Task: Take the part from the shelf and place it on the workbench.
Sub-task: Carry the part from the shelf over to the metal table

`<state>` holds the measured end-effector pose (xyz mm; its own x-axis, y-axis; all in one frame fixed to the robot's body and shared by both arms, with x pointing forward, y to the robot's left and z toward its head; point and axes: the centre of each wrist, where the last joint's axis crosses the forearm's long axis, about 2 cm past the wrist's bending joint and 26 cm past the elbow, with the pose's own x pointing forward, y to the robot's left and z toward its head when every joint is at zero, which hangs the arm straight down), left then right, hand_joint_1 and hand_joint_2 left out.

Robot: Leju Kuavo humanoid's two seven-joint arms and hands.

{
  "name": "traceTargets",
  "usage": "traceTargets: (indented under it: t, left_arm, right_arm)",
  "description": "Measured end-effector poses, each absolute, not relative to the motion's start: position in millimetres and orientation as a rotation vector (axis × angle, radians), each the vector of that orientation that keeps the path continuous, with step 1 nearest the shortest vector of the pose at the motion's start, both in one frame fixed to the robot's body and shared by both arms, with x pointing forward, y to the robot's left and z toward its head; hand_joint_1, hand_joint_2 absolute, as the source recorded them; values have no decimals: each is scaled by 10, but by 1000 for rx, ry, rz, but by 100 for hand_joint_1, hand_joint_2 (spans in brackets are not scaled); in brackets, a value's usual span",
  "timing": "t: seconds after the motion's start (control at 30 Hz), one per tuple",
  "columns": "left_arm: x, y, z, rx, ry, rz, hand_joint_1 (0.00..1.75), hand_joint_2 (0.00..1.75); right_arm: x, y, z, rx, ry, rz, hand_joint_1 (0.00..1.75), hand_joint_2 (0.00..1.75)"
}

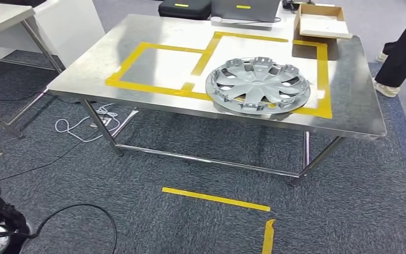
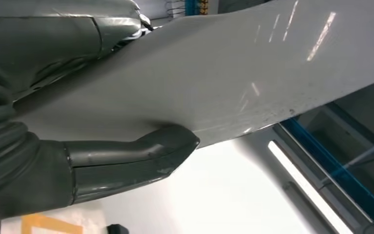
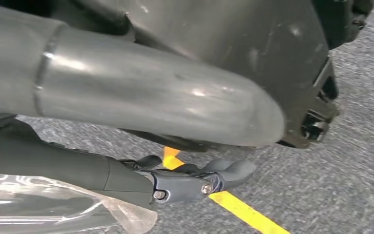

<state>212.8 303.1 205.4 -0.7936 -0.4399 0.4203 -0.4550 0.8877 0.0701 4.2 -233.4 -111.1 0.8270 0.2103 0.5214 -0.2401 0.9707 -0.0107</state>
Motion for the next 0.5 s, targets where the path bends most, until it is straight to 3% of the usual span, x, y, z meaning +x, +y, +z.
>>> traceTargets:
  t: [0.13, 0.33, 0.5]
  left_arm:
    - [2146, 3011, 2062, 625, -2628, 34, 175, 175]
    - [2467, 2779, 2162, 499, -2657, 8, 175, 175]
    - [2564, 2712, 2178, 480, -2661, 14, 175, 175]
  right_arm:
    - [81, -2258, -1099, 27, -538, 230, 0, 0]
    - [638, -1955, -996, 5, -542, 166, 0, 0]
    - [727, -1898, -972, 22, -565, 153, 0, 0]
